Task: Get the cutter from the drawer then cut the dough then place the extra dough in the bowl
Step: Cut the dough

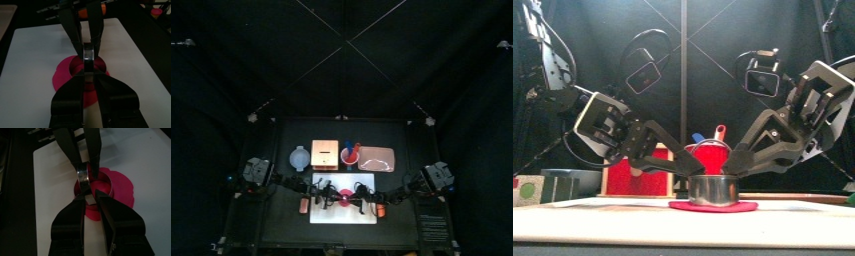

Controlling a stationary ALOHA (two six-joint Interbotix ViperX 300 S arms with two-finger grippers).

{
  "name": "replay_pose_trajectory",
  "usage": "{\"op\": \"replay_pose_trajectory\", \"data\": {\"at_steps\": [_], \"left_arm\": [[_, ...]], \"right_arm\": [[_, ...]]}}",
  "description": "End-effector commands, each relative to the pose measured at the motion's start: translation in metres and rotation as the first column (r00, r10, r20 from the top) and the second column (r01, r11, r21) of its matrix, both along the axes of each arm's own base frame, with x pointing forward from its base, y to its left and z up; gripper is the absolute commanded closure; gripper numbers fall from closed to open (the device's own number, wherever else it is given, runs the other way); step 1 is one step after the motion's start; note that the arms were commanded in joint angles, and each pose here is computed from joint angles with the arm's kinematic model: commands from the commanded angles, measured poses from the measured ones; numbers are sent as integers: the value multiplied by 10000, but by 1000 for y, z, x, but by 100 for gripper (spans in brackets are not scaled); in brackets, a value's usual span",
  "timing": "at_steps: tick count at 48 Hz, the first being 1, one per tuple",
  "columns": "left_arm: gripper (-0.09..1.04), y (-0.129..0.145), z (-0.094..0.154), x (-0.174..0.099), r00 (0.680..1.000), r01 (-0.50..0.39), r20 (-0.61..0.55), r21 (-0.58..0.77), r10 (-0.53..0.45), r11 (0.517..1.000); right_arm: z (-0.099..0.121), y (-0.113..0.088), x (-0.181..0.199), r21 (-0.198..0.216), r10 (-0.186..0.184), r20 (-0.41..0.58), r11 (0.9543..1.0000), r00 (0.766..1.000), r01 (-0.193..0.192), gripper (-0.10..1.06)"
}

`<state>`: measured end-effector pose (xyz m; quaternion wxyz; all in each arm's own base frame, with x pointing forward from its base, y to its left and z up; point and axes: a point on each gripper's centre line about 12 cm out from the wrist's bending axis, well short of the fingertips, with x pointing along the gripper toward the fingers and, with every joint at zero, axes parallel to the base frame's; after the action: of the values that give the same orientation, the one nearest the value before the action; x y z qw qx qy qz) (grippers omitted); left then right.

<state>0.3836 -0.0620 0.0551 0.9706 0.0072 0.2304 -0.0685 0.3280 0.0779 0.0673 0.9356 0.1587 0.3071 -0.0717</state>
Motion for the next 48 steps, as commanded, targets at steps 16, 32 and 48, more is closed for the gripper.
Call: {"op": "replay_pose_trajectory", "data": {"at_steps": [16, 32, 48], "left_arm": [[42, 6, -26, -13, 9927, -251, -1181, -25, 246, 9997], [42, 6, -28, -14, 9909, -314, -1311, -65, 302, 9995], [42, 6, -33, -15, 9869, -368, -1573, -70, 352, 9993]], "right_arm": [[-25, -10, -13, 95, -275, -1257, 9995, 9917, 289, 44], [-29, -13, -14, 84, -360, -1458, 9993, 9887, 376, 44], [-37, -17, -11, 63, -470, -1744, 9988, 9836, 488, 44]]}}
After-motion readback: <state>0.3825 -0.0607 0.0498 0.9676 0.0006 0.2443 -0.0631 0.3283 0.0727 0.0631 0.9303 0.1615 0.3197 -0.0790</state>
